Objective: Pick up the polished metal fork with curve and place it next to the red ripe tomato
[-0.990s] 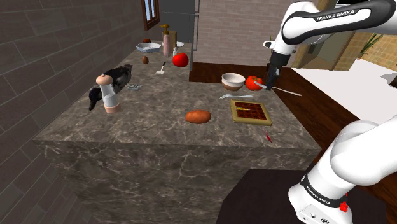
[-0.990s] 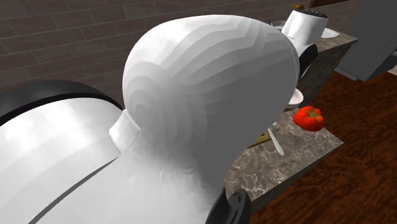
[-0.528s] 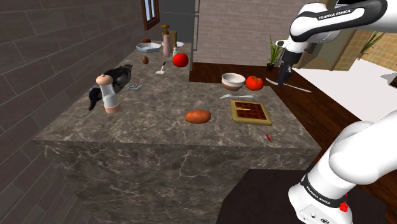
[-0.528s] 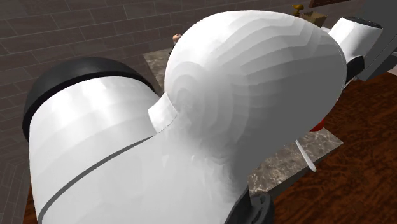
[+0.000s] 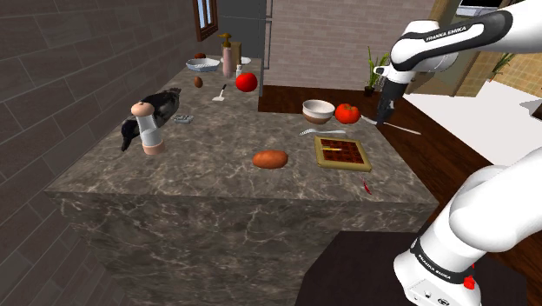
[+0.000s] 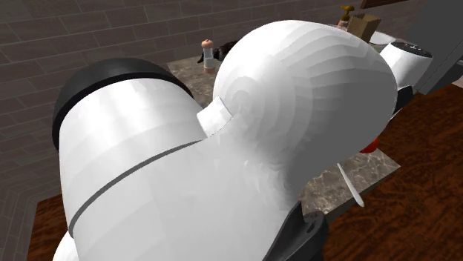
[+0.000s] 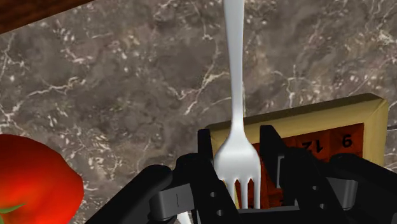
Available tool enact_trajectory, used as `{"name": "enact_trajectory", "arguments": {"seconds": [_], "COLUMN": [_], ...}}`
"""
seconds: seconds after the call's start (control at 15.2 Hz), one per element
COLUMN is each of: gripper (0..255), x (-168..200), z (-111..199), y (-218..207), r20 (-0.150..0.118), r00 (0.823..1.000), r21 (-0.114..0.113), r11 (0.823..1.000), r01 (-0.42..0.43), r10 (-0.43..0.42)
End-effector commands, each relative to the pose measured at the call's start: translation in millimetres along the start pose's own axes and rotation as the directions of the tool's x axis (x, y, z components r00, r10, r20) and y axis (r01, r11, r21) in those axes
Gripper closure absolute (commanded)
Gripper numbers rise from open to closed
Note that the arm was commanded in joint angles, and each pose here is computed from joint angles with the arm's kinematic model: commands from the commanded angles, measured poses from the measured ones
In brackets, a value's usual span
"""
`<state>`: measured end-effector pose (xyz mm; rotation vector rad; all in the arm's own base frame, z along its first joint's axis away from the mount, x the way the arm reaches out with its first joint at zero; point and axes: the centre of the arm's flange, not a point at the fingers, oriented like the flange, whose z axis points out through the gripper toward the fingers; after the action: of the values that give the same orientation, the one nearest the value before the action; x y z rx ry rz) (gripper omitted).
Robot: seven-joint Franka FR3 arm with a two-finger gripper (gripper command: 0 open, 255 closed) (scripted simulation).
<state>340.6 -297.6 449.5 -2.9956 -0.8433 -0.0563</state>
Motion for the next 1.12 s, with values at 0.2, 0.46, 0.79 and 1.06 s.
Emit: {"name": "enact_trajectory", "arguments": {"seconds": [0.2, 0.46, 0.79, 1.06], "gripper": [255, 255, 255, 255], "x": [-2, -3, -4, -5], "z": [27, 48, 75, 96], "y": [0, 1, 1, 1], "r20": [0.000, 0.000, 0.000, 0.000], "r00": [1.000, 1.000, 1.000, 1.000], "r21": [0.000, 0.000, 0.000, 0.000], "r11": [1.000, 1.000, 1.000, 1.000], "r01": [0.000, 0.000, 0.000, 0.000], "r10": [0.000, 0.000, 0.000, 0.000]}}
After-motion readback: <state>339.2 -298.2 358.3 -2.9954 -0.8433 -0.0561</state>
